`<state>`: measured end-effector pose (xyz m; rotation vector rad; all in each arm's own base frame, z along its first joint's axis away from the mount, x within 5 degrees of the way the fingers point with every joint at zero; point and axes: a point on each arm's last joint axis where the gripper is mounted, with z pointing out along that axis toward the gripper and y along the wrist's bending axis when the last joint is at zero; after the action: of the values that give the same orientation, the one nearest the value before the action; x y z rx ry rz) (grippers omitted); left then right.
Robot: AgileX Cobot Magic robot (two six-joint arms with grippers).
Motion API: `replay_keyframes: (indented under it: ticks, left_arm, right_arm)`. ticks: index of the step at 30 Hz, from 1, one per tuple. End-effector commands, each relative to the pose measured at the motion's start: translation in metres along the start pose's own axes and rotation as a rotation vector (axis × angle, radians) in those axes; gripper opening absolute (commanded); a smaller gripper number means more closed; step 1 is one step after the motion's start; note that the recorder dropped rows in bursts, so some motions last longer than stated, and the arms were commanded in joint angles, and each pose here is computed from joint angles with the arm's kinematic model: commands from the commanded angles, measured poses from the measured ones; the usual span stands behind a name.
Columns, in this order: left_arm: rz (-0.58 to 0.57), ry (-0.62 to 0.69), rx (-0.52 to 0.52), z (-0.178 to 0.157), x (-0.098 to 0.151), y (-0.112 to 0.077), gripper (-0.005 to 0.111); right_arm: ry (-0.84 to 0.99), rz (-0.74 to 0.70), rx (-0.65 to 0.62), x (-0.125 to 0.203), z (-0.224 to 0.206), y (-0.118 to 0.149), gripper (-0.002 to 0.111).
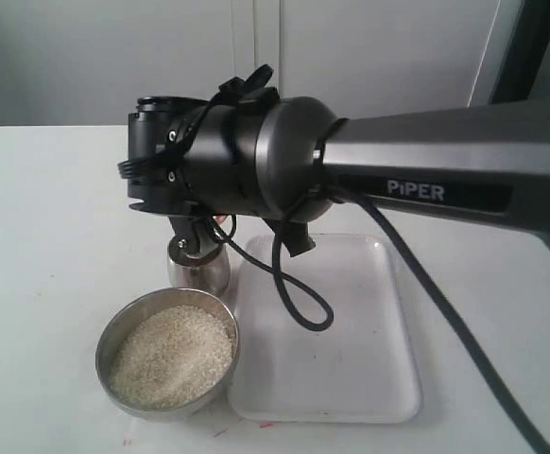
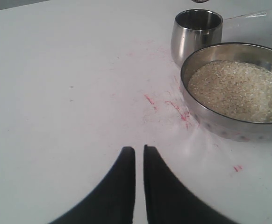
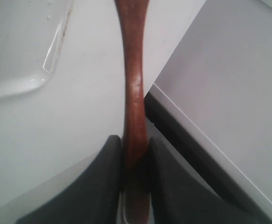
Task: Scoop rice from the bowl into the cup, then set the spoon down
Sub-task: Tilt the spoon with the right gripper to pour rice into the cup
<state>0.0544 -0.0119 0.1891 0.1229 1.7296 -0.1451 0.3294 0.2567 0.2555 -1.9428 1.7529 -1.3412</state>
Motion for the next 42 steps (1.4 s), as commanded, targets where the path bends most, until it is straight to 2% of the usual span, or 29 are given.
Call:
replay_keyframes:
  ticks: [1, 19, 37, 42]
  left_arm:
    - [-0.007, -0.005, 0.009, 0.0, -0.002, -0.001, 0.014]
    - [-0.007, -0.005, 0.009, 0.0, -0.002, -0.001, 0.014]
    - [-0.007, -0.005, 0.009, 0.0, -0.002, -0.001, 0.014]
    - [-0.007, -0.005, 0.009, 0.0, -0.002, -0.001, 0.014]
  right_arm:
    - [0.024, 0.005, 0.023, 0.005, 0.0, 0.001, 0.0]
    - [0.027, -0.018, 0.093, -0.005, -0.01, 0.003, 0.0]
    - [0.015, 0.039, 0.055, -0.008, -0.007, 0.007, 0.0]
    - [0.034, 0.013, 0.102, -0.006, -0.008, 0.003, 0.0]
